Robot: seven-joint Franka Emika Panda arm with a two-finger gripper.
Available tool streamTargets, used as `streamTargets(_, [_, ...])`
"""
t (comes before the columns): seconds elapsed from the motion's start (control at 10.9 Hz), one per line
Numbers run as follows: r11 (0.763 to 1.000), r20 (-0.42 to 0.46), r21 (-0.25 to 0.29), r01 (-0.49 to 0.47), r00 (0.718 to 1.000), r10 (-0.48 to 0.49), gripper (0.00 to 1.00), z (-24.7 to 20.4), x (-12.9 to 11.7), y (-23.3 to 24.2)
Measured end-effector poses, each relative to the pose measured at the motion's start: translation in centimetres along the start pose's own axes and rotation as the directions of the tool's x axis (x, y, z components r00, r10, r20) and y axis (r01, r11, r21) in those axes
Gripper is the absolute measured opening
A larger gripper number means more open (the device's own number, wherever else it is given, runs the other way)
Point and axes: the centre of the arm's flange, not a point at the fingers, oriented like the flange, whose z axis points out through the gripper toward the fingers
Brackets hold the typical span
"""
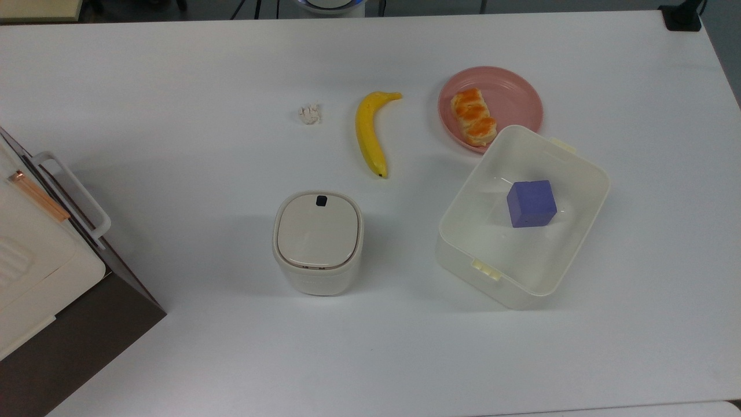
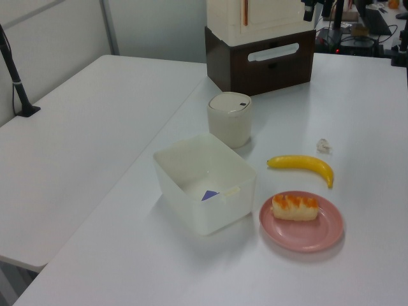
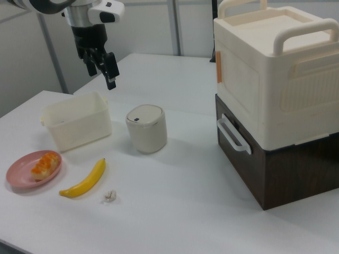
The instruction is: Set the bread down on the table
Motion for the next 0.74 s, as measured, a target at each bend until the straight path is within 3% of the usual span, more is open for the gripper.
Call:
streamTargets(0.18, [1.000, -0.003, -0.014, 0.015, 1.000, -0.015, 1.00, 0.00, 0.03, 0.12])
streamTargets(0.74, [0.978, 0.002, -0.061, 0.197, 0.980, -0.197, 1.00, 0.12, 0.18, 0.55])
